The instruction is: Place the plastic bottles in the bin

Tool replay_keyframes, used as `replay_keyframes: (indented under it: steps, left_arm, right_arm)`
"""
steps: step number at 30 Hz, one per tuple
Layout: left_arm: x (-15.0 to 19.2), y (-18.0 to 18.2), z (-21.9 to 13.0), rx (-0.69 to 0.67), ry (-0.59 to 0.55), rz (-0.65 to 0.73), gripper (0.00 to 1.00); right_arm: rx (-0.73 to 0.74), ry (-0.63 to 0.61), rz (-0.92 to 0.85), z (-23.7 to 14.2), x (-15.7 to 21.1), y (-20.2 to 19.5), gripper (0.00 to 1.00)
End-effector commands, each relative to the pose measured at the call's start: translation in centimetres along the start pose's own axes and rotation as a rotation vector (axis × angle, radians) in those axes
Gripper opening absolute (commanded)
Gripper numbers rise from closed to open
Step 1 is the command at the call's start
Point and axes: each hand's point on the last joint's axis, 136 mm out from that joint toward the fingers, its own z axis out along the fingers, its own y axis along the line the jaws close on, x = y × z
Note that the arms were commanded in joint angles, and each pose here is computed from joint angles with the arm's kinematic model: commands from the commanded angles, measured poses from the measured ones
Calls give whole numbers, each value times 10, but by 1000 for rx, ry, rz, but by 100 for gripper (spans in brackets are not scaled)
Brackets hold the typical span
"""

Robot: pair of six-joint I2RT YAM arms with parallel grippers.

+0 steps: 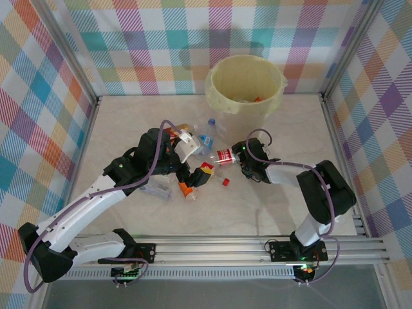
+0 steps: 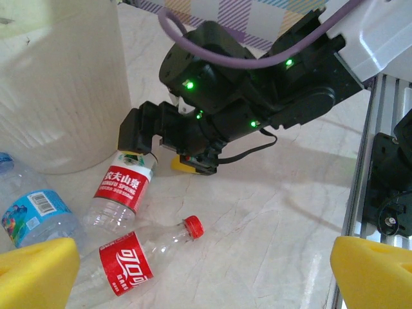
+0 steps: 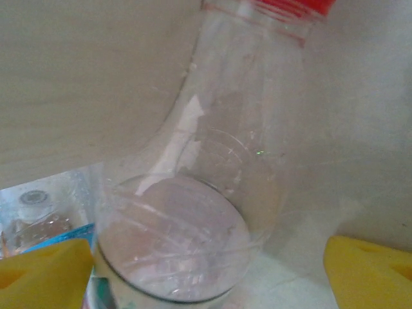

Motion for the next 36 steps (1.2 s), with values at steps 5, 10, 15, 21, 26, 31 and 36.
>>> replay_keyframes:
  steps: [5,10,15,21,26,31,36]
  left_arm:
    - [-10,0,-4,3,-19,-2,100]
    - [-9,0,-3,5,-15,-4,100]
    - [-9,0,-3,4,-15,-4,100]
    - [-9,0,-2,6,-13,-4,100]
    - [-9,0,-2,7,-13,-5,100]
    - [-9,0,-3,5,-14,-3,100]
    - [-10,0,-4,0,-17,0,100]
  right_arm:
    - [-58,9,31,15,4,15,92]
    - [-47,10,40,24,5,13,92]
    - [-41,10,52,31,7,10,90]
    - [-27,-10,77,34,4,3,83]
    - [-20,-15,82,36,4,1,75]
    - [-17,-19,87,38,4,-1,66]
    - [-17,-41,67,30,-1,-1,61]
